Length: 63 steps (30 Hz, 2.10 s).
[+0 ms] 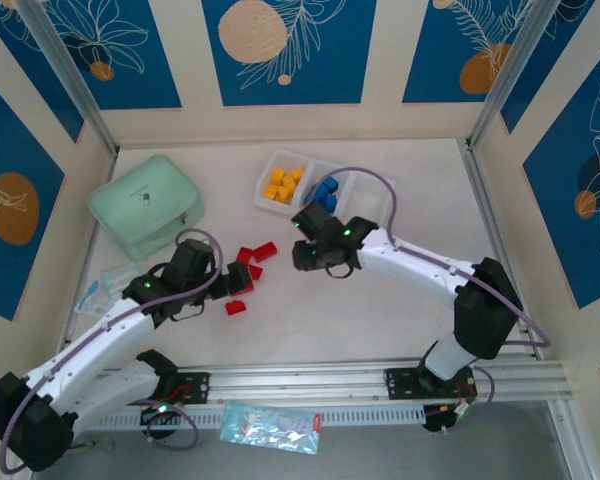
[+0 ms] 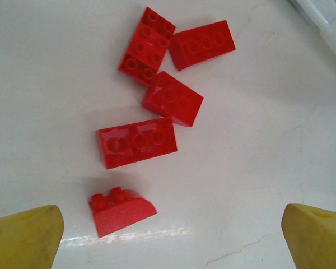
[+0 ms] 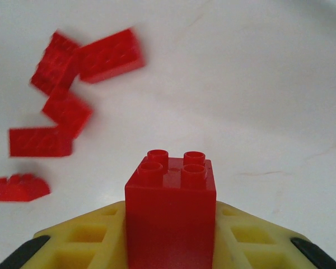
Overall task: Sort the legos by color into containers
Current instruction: Place the lego in the container, then pick up the lego from the center of the table.
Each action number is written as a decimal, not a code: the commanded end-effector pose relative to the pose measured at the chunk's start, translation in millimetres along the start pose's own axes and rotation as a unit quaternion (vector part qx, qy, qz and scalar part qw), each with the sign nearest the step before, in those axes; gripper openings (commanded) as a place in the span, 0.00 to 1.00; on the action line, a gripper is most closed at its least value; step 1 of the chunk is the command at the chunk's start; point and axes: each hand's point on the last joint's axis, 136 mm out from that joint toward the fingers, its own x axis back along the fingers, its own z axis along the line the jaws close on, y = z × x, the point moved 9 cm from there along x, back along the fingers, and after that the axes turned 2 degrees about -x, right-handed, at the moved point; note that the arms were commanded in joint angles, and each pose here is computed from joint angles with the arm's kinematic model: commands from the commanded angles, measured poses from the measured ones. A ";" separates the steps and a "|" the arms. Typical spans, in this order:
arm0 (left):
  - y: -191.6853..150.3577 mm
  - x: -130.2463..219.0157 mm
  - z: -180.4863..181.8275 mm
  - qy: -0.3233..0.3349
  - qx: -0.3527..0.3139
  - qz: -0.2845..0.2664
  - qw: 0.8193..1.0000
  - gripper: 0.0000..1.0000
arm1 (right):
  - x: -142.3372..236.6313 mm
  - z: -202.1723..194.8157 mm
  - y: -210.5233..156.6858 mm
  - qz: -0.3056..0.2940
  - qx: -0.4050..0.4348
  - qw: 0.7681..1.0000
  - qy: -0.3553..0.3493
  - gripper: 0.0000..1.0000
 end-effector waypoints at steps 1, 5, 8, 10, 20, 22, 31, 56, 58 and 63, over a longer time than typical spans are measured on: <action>10.9 -1.6 -25.5 -0.061 -0.013 -0.004 0.998 0.99 | 8.3 -36.0 12.4 -0.003 -0.009 0.999 -0.040 0.34; 15.3 -9.1 -46.6 -0.079 -0.039 -0.008 0.996 0.99 | 14.5 -75.0 44.5 -0.033 -0.048 0.996 -0.063 0.35; 18.6 -17.4 -61.2 -0.091 -0.052 -0.003 0.994 0.99 | 8.4 -102.2 66.6 -0.046 -0.081 0.993 -0.075 0.35; 21.1 -21.8 -71.5 -0.099 -0.061 -0.001 0.993 1.00 | 2.2 -115.9 79.8 -0.051 -0.092 0.991 -0.082 0.35; 41.0 -36.8 -107.1 -0.121 -0.087 -0.013 0.989 0.99 | -34.0 -154.2 133.1 -0.054 -0.105 0.985 -0.123 0.35; 44.1 -38.7 -111.3 -0.125 -0.089 -0.015 0.988 0.99 | -39.5 -160.4 140.5 -0.056 -0.113 0.986 -0.113 0.36; 52.0 -37.4 -116.2 -0.110 -0.106 -0.023 0.988 0.99 | -32.2 -160.7 155.8 -0.072 -0.110 0.986 -0.103 0.50; 16.8 -3.2 -34.8 -0.030 -0.053 -0.039 0.997 0.99 | -21.2 -2.7 27.3 0.001 0.036 0.999 0.012 0.64; 13.5 1.5 -30.5 -0.030 -0.048 -0.042 0.998 0.99 | -32.3 11.1 21.4 0.013 0.043 0.999 0.016 0.65; 8.5 11.0 -18.2 -0.002 -0.039 -0.046 0.998 0.99 | -57.5 42.2 16.1 0.030 0.064 0.997 0.031 0.69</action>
